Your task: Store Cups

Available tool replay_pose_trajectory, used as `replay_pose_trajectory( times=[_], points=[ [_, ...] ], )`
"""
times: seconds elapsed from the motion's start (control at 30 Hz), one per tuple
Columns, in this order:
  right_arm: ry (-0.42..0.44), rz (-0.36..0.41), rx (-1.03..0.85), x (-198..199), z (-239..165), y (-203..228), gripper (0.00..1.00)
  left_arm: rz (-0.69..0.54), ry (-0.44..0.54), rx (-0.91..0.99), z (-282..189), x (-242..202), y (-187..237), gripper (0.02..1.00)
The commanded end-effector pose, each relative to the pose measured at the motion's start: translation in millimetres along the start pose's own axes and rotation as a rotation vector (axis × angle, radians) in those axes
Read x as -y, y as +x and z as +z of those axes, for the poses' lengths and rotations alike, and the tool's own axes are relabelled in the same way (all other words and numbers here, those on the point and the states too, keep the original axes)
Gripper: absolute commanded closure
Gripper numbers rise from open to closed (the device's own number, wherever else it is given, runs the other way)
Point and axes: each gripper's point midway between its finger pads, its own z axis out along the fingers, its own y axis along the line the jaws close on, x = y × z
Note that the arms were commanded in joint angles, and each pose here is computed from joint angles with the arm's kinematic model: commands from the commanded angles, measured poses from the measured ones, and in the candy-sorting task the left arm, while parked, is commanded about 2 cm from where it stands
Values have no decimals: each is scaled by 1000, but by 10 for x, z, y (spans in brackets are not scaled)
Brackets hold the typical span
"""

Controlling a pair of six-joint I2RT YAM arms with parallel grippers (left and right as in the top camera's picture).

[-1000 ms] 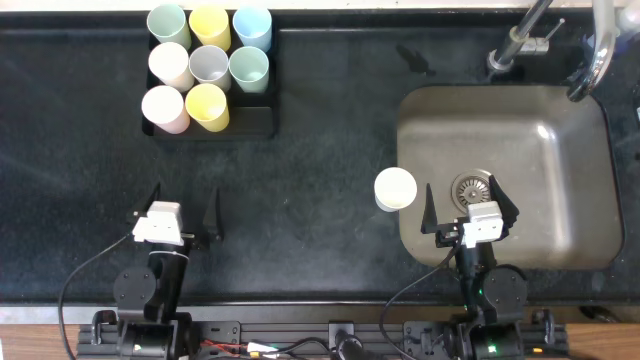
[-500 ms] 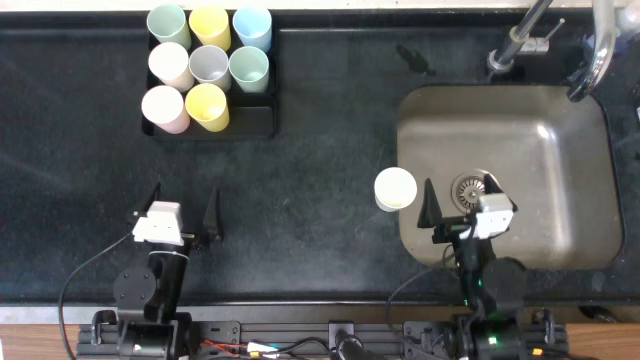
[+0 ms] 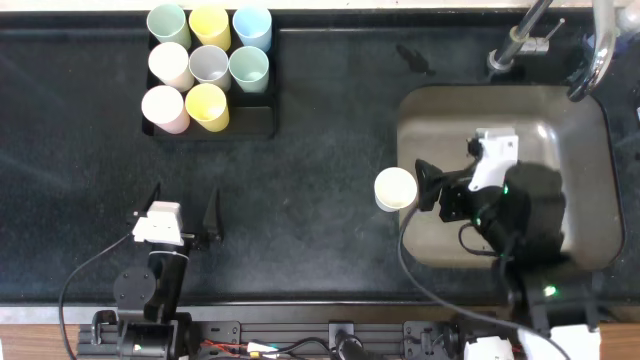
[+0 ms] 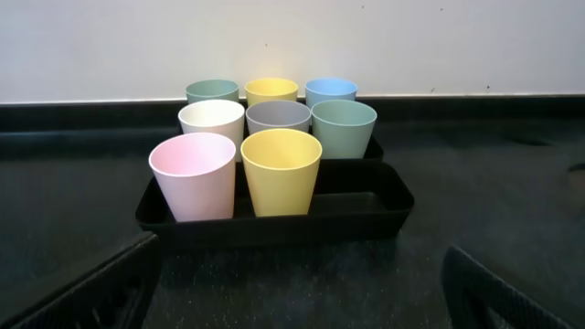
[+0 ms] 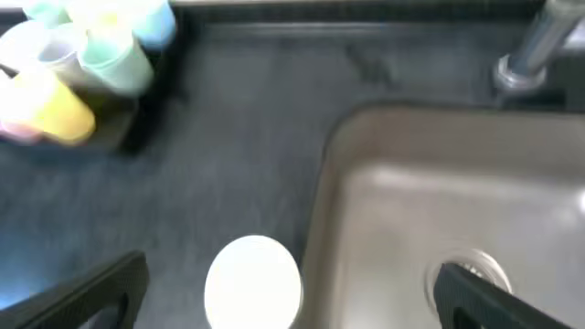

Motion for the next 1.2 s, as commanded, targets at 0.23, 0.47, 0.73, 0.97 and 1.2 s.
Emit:
replay_pose_trajectory(
  times=[0.23,0.47,0.73,0.97,1.2],
  points=[
    [16,40,-374,49,185,525,3,1,17,5,-6,31,-8,18],
    [29,47,-553,107,355,722,5,2,17,5,-6,31,-8,18],
    [39,-11,-605,165,536,538,3,2,17,5,-6,31,-8,18],
    [76,-45,-671,281,758,495,5,1,17,5,-6,31,-8,18],
    [60,-71,-756,324,931,652,7,2,17,5,-6,31,-8,20]
  ],
)
